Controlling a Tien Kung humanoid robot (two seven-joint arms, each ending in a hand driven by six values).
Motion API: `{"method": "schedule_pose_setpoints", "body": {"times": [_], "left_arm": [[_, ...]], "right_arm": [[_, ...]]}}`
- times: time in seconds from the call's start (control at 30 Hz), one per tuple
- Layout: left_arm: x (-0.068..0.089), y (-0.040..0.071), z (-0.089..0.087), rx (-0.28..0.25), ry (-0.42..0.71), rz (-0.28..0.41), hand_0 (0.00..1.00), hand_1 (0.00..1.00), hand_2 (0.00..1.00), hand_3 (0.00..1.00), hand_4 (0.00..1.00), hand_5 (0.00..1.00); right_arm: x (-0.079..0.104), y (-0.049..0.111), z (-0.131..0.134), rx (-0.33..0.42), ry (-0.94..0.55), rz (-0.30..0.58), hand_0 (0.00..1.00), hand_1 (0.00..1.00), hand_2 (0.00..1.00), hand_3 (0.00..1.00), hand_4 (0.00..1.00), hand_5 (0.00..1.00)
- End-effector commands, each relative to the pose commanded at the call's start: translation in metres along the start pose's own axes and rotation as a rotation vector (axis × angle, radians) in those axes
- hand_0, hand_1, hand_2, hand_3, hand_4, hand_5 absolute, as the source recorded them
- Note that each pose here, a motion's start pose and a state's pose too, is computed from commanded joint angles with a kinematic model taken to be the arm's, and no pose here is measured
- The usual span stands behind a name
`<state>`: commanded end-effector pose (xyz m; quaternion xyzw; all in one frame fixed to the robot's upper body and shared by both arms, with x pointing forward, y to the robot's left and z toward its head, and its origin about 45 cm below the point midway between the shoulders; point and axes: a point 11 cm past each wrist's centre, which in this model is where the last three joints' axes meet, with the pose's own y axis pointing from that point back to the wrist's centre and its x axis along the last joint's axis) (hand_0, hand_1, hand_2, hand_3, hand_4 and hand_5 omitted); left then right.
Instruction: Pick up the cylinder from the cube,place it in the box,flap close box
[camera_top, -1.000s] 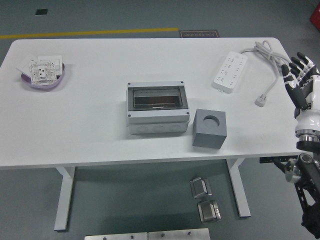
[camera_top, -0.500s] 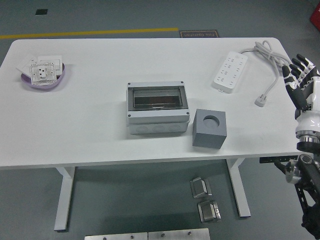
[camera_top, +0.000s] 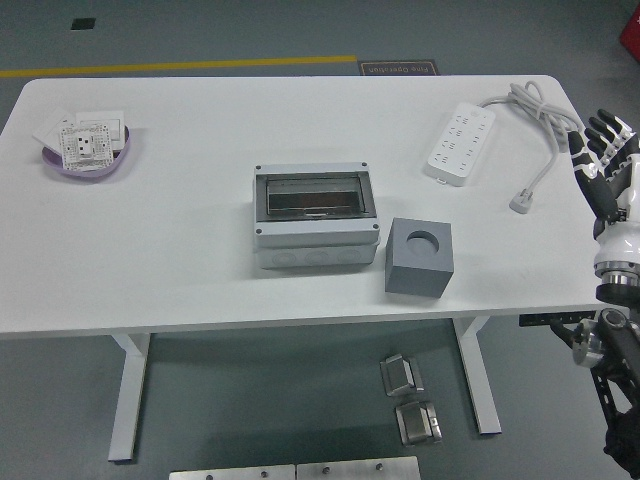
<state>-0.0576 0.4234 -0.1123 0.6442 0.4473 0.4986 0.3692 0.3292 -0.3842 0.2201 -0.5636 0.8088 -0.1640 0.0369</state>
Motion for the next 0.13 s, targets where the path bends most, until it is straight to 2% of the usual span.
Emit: {"method": "schedule_pose_setpoints", "body": {"times": [0.13], "left_arm": [[-0.0002,-0.0001,-0.0008,0.001,0.000,0.000,0.627,0.540,0.533,0.580,0.393,0.084]], "right_arm": [[0.0003,0.0000,-0.0002,0.001,-0.001,-0.001,0.849,0.776,0.774,0.782,0.887,0.464]]}}
